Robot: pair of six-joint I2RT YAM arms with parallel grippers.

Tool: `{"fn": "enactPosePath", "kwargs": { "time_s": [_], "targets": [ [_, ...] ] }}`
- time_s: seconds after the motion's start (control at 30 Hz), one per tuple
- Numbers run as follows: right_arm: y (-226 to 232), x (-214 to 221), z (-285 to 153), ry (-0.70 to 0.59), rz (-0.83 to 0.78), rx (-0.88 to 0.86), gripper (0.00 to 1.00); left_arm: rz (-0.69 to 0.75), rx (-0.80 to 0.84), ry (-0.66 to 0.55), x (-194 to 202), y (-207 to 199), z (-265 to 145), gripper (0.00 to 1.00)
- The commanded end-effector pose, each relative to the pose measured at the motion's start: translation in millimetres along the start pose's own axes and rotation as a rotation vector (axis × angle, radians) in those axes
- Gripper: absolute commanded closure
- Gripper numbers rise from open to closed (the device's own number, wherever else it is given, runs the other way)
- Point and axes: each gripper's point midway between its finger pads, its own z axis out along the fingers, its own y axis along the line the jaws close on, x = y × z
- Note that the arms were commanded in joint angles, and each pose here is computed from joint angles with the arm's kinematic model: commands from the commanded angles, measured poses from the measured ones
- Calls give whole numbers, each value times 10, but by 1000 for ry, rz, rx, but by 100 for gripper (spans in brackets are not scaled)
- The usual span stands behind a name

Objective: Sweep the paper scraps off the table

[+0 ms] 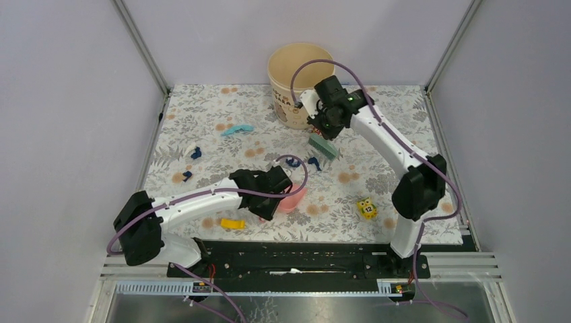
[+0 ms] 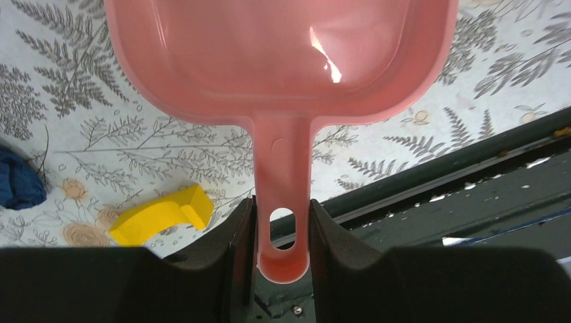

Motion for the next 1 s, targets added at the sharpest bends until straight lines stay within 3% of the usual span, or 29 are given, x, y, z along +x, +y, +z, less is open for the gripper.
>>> {"fn": "enactPosePath", "kwargs": {
  "time_s": [0.0,0.17,0.23,0.37,0.6,0.97],
  "targets": [
    [-290,-178,174,-4,-26,193,100,-7,-20,43,101,31,-4,100],
    [-4,-193,518,13,-18,99,100,9,-21,68,0,29,60,100],
    [274,-242,577,-11,-10,-27,100,14,-27,79,-59,42,109,100],
    [769,-287,514,-32,55,-280,100,-4,-37,85,-189,159,228,100],
    [1382,-148,139,-1,88,-560,100,4,-58,45,-457,244,325,100],
    [1149,-618,-482,-217,59,-445,100,-65,24,-23,-418,132,199,100]
  ]
}}
